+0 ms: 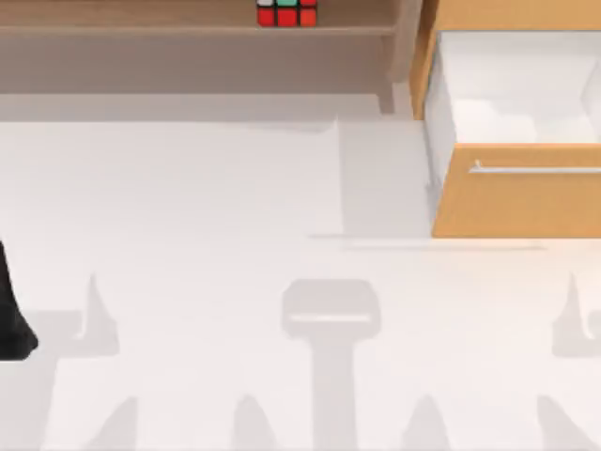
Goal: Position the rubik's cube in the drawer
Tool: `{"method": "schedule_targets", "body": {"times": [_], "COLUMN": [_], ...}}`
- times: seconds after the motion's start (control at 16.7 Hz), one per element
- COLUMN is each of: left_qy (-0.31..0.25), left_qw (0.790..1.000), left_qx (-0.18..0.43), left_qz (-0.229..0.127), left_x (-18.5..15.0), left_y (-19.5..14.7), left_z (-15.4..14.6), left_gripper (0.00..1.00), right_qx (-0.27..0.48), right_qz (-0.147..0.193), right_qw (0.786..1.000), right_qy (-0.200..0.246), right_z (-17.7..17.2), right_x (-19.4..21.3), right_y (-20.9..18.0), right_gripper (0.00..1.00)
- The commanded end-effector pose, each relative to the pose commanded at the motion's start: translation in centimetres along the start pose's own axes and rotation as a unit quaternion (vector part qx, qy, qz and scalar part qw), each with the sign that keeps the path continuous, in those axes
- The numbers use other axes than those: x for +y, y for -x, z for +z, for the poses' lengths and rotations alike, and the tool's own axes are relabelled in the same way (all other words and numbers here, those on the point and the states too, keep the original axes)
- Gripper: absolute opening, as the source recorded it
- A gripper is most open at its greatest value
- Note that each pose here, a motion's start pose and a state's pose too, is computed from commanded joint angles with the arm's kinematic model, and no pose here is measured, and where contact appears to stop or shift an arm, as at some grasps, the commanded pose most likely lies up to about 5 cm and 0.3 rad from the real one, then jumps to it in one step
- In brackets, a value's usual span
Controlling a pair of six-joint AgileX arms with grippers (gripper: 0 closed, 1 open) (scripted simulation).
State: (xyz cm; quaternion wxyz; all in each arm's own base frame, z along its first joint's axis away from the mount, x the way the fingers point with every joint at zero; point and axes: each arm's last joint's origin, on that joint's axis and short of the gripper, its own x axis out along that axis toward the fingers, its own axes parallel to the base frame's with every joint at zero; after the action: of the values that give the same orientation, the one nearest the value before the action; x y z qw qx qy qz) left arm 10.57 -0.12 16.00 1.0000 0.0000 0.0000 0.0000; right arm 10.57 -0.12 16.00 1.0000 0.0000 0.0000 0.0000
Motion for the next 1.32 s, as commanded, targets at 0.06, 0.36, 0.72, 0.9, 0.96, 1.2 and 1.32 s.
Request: {"method": "schedule_targets", "body": {"times": [0.06,0.36,0.72,0.9,0.96,1.2,1.32], "left_qy": [0.0,0.0,0.0,0.0,0.0,0.0,0.0], "left_qw": [1.0,1.0,1.0,1.0,1.0,1.0,1.0], "left_qx": [0.0,0.0,0.0,0.0,0.0,0.0,0.0], "left_qz": [0.0,0.0,0.0,0.0,0.0,0.0,0.0], "left_x": [0.0,0.0,0.0,0.0,0.0,0.0,0.0], "left_y": [0.0,0.0,0.0,0.0,0.0,0.0,0.0], "left_z": [0.0,0.0,0.0,0.0,0.0,0.0,0.0], "left_gripper": [1.0,1.0,1.0,1.0,1.0,1.0,1.0], "right_qx": [0.0,-0.004,0.005,0.018,0.023,0.04,0.041], "right_qz": [0.0,0.003,0.0,-0.004,-0.004,-0.005,-0.004], "right_qw": [1.0,1.0,1.0,1.0,1.0,0.999,0.999], "right_qy": [0.0,-0.002,-0.004,0.0,0.003,0.017,0.022], "right_z": [0.0,2.2,9.4,12.4,12.9,11.9,9.9], "right_x": [0.0,0.4,2.5,5.5,7.0,14.7,19.2], "right_y": [0.0,-0.3,-4.6,-9.8,-11.9,-20.0,-23.0], "right_gripper": [1.0,1.0,1.0,1.0,1.0,1.0,1.0]}}
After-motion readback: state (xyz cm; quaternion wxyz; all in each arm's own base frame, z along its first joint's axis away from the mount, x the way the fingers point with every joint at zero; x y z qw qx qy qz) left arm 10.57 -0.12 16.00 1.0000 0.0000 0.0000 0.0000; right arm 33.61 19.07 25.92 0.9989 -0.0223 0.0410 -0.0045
